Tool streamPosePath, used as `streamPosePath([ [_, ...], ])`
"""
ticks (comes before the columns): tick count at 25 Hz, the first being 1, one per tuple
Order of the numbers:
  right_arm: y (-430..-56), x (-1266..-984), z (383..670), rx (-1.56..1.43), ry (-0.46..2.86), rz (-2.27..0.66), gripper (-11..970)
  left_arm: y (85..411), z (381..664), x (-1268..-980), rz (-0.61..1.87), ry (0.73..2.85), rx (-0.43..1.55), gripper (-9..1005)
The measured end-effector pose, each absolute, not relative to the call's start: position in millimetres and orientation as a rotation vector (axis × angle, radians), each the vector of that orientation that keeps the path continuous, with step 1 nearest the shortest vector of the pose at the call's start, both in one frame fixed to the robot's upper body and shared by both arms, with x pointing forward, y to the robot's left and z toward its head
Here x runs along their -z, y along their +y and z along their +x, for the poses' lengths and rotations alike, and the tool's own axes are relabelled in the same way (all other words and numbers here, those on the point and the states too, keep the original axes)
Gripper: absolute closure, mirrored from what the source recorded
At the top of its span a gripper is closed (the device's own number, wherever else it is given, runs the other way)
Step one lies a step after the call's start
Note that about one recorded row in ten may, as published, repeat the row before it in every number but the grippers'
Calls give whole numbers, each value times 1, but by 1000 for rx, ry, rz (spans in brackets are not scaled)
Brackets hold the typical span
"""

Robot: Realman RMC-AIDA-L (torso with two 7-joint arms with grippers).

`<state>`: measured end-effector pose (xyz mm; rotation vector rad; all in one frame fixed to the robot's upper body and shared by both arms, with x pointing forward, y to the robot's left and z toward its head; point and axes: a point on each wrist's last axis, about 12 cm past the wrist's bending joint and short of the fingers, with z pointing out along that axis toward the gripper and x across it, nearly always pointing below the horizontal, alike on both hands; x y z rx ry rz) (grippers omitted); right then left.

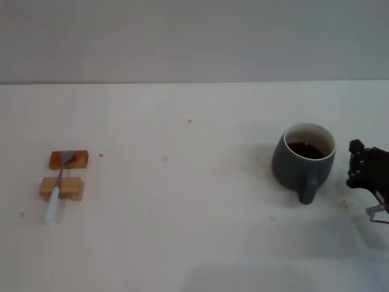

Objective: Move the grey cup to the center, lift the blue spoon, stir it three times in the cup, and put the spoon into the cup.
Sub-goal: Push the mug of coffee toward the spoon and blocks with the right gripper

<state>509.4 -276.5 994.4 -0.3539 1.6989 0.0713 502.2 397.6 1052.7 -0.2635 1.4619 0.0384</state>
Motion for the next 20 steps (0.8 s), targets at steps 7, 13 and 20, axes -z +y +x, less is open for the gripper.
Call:
streamPosePath([
  [7,-268,-997,518,-88,1690,-428,953,393,500,-1050,-293,1457,-34,298],
  [13,-250,-1000,531,-116,1689,-583,952,387,501,-1049,-299,1451,-30,298],
  [20,-227,-1003,537,-160,1678,-687,951,385,503,-1050,-299,1448,-24,298],
])
